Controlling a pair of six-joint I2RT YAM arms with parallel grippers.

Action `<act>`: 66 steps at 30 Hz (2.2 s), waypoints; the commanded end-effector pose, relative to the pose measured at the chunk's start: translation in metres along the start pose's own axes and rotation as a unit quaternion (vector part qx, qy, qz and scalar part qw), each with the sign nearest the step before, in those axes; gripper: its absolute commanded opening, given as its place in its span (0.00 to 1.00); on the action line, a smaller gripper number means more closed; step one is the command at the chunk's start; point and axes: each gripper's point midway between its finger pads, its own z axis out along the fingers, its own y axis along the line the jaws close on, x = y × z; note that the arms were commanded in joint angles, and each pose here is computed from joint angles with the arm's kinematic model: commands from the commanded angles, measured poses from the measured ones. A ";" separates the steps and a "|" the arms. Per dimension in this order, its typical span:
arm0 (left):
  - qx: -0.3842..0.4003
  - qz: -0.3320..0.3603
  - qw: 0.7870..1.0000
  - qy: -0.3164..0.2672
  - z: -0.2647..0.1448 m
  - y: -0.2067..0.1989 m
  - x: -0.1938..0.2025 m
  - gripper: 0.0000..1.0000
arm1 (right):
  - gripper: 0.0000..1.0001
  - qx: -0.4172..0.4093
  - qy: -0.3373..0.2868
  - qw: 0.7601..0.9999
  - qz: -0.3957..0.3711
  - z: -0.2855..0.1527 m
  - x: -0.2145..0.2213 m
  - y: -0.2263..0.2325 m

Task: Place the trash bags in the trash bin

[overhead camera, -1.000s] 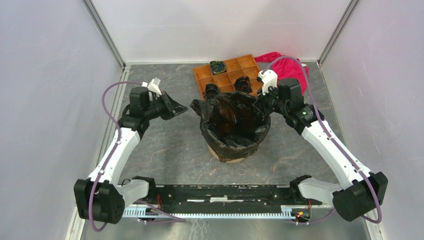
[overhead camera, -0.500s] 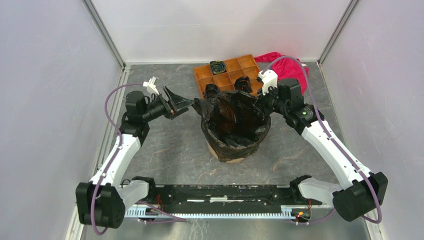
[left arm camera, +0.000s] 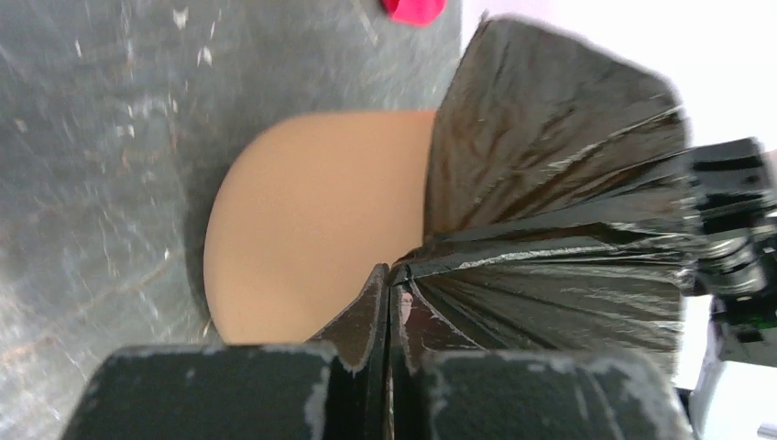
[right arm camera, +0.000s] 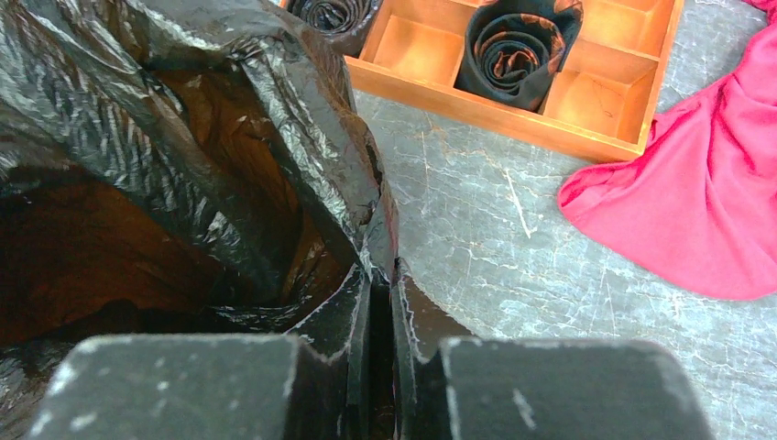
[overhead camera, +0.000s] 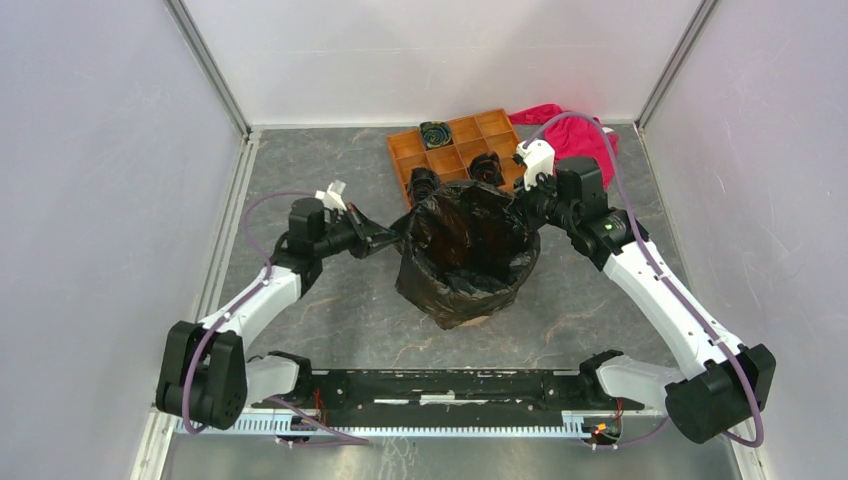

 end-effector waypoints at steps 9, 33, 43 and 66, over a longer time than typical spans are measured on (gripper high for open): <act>-0.058 0.010 0.998 0.032 0.026 0.034 0.052 0.02 | 0.04 -0.021 -0.065 0.997 0.021 -0.003 -0.033 0.010; -0.238 0.162 0.949 -0.131 -0.089 -0.006 -0.016 1.00 | 0.00 -0.045 -0.081 0.995 0.022 0.004 -0.040 0.023; -0.170 0.269 0.947 -0.046 -0.060 -0.087 -0.002 1.00 | 0.01 -0.034 -0.080 0.996 -0.004 0.009 -0.052 0.042; -0.290 0.316 0.903 -0.030 -0.037 -0.039 0.019 0.34 | 0.74 0.061 -0.056 0.994 -0.069 -0.025 -0.074 0.019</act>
